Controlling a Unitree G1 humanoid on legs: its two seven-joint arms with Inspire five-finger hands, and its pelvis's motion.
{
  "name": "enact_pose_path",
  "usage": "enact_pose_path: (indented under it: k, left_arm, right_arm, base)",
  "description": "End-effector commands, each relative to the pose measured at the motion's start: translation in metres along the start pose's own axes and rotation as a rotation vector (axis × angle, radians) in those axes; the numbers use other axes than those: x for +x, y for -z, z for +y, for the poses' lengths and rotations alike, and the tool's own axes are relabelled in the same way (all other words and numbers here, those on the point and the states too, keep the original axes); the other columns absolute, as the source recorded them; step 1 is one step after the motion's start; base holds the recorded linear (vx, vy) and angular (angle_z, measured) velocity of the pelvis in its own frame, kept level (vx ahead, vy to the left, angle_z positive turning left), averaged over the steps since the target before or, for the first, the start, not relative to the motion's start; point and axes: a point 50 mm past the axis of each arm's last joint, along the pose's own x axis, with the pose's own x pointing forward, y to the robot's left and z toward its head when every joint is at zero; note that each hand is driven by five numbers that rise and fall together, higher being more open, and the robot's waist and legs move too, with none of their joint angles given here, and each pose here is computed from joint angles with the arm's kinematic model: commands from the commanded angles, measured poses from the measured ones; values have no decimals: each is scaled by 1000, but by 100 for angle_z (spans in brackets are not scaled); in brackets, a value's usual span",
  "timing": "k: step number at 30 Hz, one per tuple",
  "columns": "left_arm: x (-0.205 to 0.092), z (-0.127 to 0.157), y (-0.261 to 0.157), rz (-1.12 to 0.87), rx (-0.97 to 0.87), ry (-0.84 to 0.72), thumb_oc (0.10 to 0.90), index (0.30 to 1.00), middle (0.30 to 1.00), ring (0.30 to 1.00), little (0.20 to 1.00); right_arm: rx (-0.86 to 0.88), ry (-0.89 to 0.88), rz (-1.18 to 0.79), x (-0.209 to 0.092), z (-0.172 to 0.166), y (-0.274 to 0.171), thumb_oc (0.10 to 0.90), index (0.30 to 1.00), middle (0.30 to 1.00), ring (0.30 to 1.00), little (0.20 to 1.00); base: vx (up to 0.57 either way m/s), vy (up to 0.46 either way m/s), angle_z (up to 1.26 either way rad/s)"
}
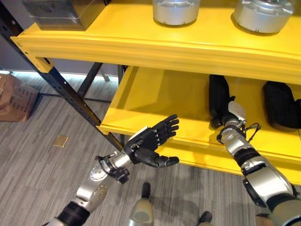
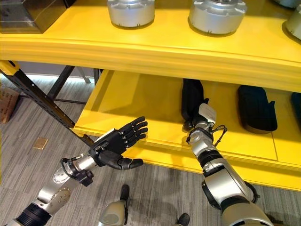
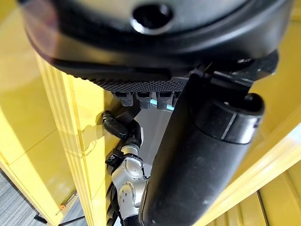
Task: Move parts from the plastic box to the shelf.
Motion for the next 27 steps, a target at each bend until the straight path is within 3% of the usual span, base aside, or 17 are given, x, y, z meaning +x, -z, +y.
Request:
enact_pose_path:
  k: [1,10,18,23,27]
  left_arm:
    - [11,-8,-35,-198,82,108,900,1000,1000,1000,1000]
    - [9,-9,-33,-169,95,151,900,1000,1000,1000,1000]
    - [8,-12,-33,-176,83,156,900,1000,1000,1000,1000]
    - [4,-14,-30,-183,70,147,900,1000,1000,1000,1000]
    - [2,-19,-29,-212,28,188,900,1000,1000,1000,1000]
  right_arm:
    - [-66,-198,50,0,9,13,900,1000,1000,1000,1000]
    - [-175,-207,-35,-3,14,-2,900,1000,1000,1000,1000]
    - [-127,-199,-12,-8,21,-1,900,1000,1000,1000,1000]
    - [6,-163,-24,-15,27,-7,900,1000,1000,1000,1000]
    - [-59,-46,-91,-18,20,-16,900,1000,1000,1000,1000]
  base:
    - [0,0,0]
    - [15,-3,0]
    - [7,3,0]
    - [58,22,-2]
    - [42,17,-8]
